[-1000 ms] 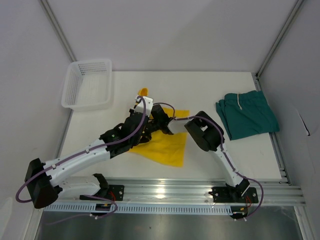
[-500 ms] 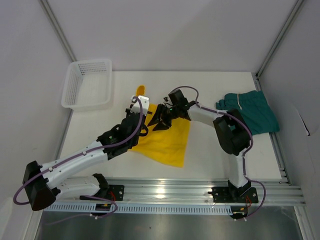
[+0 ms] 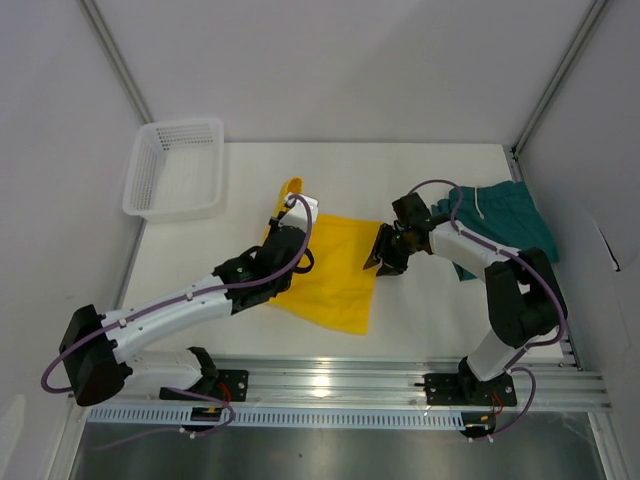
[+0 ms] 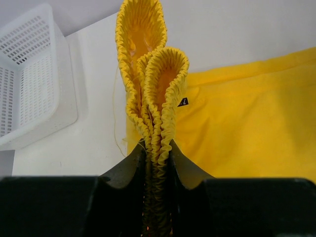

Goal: Fold and stack the shorts
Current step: Fold the shorts

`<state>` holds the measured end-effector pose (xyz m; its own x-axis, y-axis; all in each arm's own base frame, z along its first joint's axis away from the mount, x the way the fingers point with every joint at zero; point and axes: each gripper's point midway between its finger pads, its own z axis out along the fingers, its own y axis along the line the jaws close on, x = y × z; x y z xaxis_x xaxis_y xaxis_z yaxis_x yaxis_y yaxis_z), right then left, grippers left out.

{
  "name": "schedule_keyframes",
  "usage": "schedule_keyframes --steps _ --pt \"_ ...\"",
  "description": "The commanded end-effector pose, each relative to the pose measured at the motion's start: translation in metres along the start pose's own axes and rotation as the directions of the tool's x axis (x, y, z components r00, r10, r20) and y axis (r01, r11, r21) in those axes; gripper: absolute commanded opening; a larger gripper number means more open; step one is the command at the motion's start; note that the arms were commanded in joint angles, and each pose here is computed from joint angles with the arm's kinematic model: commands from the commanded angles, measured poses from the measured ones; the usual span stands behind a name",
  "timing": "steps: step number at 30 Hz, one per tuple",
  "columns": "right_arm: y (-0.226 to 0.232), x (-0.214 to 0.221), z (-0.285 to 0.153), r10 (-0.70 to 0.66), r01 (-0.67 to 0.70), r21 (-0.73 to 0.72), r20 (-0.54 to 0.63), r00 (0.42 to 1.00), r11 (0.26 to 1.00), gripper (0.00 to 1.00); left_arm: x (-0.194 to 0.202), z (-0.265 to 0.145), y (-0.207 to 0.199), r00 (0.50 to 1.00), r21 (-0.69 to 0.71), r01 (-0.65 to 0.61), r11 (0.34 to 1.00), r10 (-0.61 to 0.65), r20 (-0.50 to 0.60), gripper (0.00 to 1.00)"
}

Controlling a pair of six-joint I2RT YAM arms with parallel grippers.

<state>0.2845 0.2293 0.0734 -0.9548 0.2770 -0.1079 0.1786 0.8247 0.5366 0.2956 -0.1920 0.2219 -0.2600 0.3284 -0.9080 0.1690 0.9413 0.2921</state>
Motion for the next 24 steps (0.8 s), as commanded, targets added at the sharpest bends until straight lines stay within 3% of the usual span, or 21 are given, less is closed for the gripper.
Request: schedule_keyframes --steps 1,20,24 --pt "-0.028 -0.006 -0.001 -0.042 0.036 0.117 0.054 0.998 0.993 0.45 -0.037 -0.004 -0.004 0.997 -0.008 0.031 0.999 -0.03 0.064 0.0" --pt "-0.051 0.002 0.039 -0.028 0.025 0.164 0.016 0.999 0.986 0.34 -0.017 0.007 -0.066 0.982 -0.033 -0.19 0.981 0.19 -0.013 0.0" --pt "-0.052 0.004 0.043 -0.026 0.023 0.167 0.011 1.0 0.986 0.23 -0.009 0.008 -0.089 0.978 -0.028 -0.208 0.978 0.207 -0.041 0.0"
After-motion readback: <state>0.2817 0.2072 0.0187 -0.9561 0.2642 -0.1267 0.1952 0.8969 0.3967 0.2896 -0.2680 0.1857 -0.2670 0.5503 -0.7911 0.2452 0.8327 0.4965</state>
